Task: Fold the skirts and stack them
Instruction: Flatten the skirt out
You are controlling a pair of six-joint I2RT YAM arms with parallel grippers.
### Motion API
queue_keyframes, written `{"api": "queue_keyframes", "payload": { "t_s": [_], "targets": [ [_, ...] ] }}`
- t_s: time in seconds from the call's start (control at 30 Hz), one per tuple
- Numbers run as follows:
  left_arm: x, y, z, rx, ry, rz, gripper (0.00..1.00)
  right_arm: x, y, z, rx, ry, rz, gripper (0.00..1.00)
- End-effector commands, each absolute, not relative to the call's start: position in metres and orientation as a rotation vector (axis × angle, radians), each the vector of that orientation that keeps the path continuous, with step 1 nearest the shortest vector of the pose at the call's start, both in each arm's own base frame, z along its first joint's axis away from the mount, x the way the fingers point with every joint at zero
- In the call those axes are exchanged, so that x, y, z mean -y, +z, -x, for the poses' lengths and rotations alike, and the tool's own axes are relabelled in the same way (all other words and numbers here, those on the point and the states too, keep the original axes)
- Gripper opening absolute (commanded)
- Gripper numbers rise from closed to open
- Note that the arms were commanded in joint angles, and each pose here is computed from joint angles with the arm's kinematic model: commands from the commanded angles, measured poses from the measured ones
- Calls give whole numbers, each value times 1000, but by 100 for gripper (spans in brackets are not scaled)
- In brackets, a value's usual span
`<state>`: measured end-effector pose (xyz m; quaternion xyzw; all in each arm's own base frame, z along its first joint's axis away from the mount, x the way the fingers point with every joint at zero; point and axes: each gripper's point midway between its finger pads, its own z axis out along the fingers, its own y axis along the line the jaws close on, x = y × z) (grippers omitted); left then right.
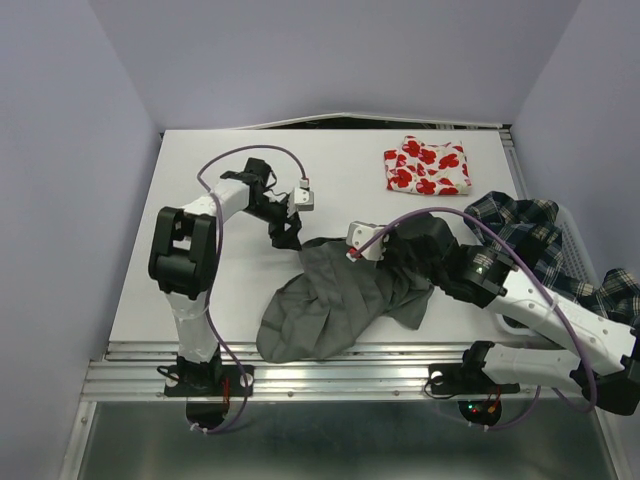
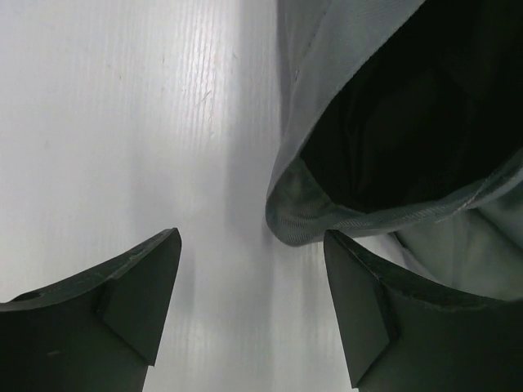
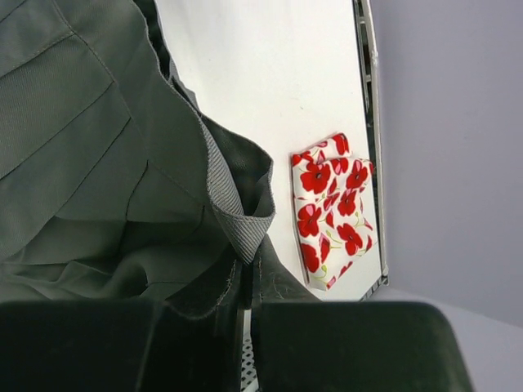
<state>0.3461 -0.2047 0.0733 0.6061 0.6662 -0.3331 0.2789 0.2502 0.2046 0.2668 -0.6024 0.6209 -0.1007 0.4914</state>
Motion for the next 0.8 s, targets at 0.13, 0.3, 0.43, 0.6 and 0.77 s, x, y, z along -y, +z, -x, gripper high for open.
{"api": "queue_keyframes", "payload": {
  "t_s": [0.13, 0.3, 0.43, 0.6, 0.77],
  "targets": [
    [232, 64, -310, -1686, -1121, -1790, 76, -202, 277, -257, -1512, -274, 1390, 1],
    [228, 55, -296, -1689, -1187, -1844, 58, -200, 277, -257, -1512, -285, 1390, 1],
    [226, 61, -286, -1657, -1202, -1862, 29, -198, 276, -257, -1509, -294, 1395, 1],
    [216, 89, -293, -1659, -1120, -1833, 0, -195, 281, -258, -1503, -312, 1382, 1],
    [173, 144, -341, -1795, -920, -1628, 0, -185, 302, -278, -1509, -358, 1284, 1]
  ]
}}
